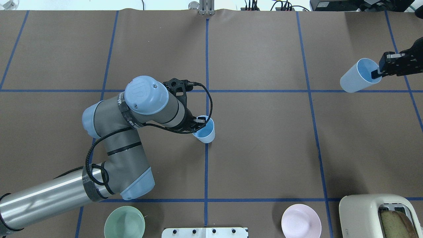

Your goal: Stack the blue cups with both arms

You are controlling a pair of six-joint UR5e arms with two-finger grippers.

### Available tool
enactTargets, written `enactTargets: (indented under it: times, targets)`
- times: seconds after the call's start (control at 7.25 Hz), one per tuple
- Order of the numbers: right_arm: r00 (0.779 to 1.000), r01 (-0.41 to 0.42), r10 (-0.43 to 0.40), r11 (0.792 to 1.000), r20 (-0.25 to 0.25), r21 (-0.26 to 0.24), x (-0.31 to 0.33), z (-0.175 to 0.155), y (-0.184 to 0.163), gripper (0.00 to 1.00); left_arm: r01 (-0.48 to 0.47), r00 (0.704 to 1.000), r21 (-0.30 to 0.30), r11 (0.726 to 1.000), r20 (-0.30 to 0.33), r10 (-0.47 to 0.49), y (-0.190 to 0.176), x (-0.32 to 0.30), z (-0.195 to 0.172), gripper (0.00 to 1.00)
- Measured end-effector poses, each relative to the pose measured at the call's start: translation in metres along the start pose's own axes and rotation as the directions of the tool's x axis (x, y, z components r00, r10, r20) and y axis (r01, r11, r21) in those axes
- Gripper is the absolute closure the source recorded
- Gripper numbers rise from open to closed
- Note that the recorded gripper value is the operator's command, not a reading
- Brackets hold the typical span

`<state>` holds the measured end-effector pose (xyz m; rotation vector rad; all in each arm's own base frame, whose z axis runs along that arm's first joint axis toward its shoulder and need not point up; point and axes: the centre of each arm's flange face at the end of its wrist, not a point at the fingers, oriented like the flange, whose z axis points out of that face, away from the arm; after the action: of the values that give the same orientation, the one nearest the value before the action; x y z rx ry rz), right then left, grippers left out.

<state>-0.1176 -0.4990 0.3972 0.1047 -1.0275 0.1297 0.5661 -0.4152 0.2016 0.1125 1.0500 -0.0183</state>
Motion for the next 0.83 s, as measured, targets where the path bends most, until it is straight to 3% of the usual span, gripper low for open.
enactTargets:
  times: [0.14,0.28,0.41,0.55,0.83]
  targets:
    - [1.000,0.000,0.000,1.000,0.000,0.000,0.000,0.000,0.000,1.00,-0.001,1.000,0.000,1.000,0.001,0.001,0.001,0.000,0.001,1.00]
    - [1.000,0.000,0.000,1.000,0.000,0.001,0.000,-0.001,0.000,1.00,-0.001,1.000,-0.001,1.000,0.001,0.001,0.001,0.000,0.001,0.30]
    - [1.000,0.000,0.000,1.000,0.002,0.003,0.000,-0.002,-0.001,1.00,-0.002,1.000,0.000,1.000,-0.001,0.002,0.001,0.001,0.000,0.09]
    - [1.000,-0.002,0.002,1.000,0.005,0.003,-0.002,-0.005,-0.001,1.00,-0.003,1.000,0.002,1.000,-0.006,0.003,0.002,0.002,-0.002,0.03]
    - [1.000,-0.020,0.020,1.000,0.004,-0.002,-0.027,-0.020,-0.005,1.00,-0.011,1.000,0.005,1.000,-0.022,0.011,0.003,0.003,-0.012,0.03]
